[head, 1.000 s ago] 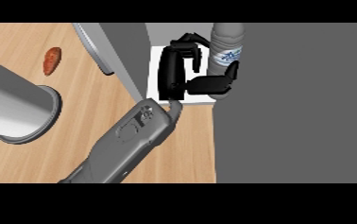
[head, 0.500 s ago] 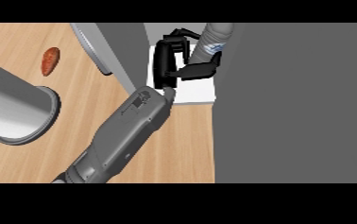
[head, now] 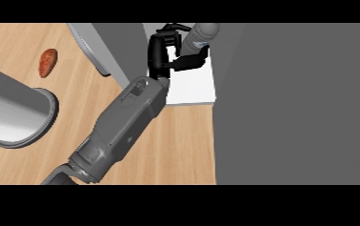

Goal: Pick up the bottled water, place it into the cabinet and close the cabinet

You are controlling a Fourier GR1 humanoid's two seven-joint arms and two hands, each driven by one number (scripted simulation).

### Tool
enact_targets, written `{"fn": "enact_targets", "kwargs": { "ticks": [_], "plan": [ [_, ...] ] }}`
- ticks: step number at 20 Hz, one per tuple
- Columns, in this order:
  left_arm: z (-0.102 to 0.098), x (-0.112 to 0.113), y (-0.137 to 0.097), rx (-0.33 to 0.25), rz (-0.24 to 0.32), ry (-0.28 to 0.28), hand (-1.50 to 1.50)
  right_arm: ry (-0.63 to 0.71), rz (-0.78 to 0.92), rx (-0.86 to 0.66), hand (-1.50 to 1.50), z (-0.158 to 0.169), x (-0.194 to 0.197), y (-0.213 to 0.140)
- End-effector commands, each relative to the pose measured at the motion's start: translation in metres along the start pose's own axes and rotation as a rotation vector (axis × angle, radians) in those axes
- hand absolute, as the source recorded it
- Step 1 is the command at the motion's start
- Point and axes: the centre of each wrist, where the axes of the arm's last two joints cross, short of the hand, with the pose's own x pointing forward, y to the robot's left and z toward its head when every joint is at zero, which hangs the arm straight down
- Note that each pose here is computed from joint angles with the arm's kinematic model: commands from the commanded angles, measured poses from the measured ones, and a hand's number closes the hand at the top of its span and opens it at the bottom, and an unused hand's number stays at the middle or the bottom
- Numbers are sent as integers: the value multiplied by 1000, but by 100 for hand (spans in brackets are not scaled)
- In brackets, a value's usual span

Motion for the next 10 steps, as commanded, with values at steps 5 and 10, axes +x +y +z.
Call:
{"fn": "enact_targets", "kwargs": {
  "ticks": [5,10],
  "plan": [
    [-26,4,-4,-21,-201,-29,-150,-80,-63,-5,-150,-5,13,2],
    [-27,-8,6,-38,-254,1,-150,-89,-44,2,-150,-14,11,-2]
  ]
}}
